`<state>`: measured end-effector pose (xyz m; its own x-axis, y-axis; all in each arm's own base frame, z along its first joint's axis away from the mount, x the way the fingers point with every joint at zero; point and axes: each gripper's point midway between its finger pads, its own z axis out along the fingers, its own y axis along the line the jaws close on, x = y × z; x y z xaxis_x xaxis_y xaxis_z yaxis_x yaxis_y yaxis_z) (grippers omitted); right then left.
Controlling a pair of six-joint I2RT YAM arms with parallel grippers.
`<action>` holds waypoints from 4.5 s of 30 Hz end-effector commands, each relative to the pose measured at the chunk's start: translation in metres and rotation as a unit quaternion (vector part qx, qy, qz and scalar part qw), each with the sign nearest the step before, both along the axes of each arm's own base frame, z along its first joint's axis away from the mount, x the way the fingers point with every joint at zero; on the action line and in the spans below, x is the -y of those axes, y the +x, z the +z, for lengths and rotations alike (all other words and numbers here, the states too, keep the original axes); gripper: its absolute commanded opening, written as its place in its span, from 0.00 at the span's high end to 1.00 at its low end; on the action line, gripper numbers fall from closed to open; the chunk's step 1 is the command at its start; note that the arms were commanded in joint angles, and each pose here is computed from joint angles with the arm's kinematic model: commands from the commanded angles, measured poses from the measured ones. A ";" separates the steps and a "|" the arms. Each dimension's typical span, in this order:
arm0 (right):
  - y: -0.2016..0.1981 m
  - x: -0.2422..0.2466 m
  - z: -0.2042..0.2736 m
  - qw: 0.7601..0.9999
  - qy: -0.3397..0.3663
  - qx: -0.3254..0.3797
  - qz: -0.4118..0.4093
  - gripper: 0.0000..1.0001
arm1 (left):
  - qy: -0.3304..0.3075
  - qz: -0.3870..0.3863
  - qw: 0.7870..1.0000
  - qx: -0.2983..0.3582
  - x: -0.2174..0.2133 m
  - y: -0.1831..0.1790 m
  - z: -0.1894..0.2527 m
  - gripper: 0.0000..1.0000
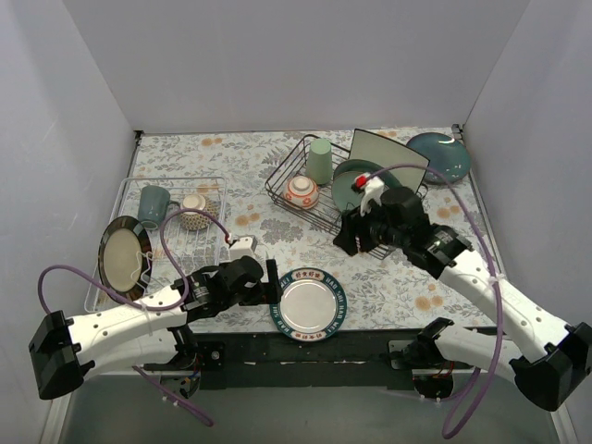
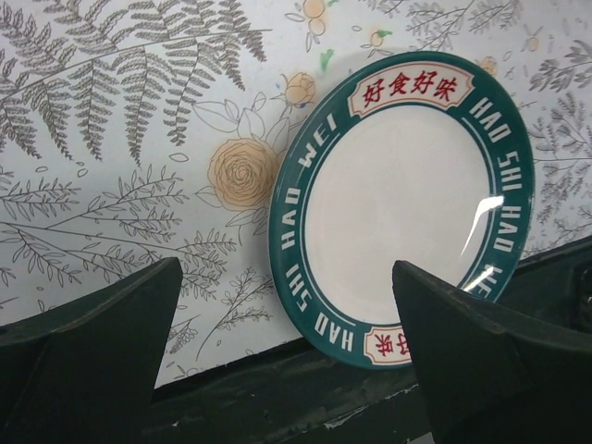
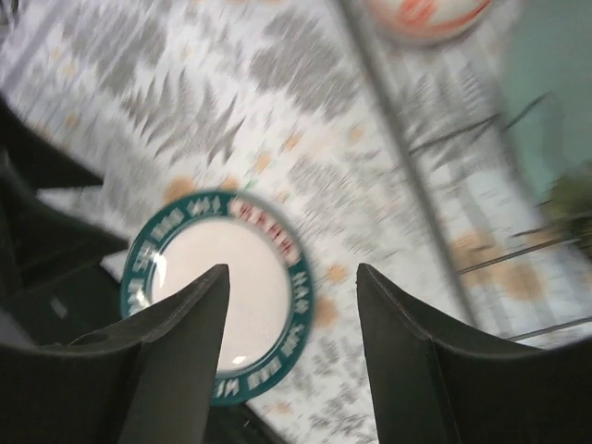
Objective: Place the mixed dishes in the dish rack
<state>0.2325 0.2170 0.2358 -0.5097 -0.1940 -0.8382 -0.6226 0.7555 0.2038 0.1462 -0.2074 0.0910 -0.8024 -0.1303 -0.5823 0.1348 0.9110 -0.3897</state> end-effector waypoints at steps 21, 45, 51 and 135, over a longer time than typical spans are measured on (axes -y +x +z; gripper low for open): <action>-0.099 -0.003 -0.168 0.974 -0.003 -0.224 -0.035 0.36 | 0.018 0.013 0.997 -0.075 0.001 -0.018 -0.047 0.02; -0.108 0.016 -0.210 0.961 0.008 -0.257 -0.102 0.99 | 0.019 0.001 0.996 -0.083 0.007 -0.019 -0.053 0.26; -0.095 0.027 -0.200 0.965 0.007 -0.222 -0.140 0.99 | 0.019 -0.005 0.997 -0.078 0.011 -0.016 -0.053 0.33; 0.076 0.057 0.146 0.878 -0.235 0.379 -0.176 0.99 | 0.008 -0.023 1.000 -0.010 0.005 -0.005 -0.002 0.02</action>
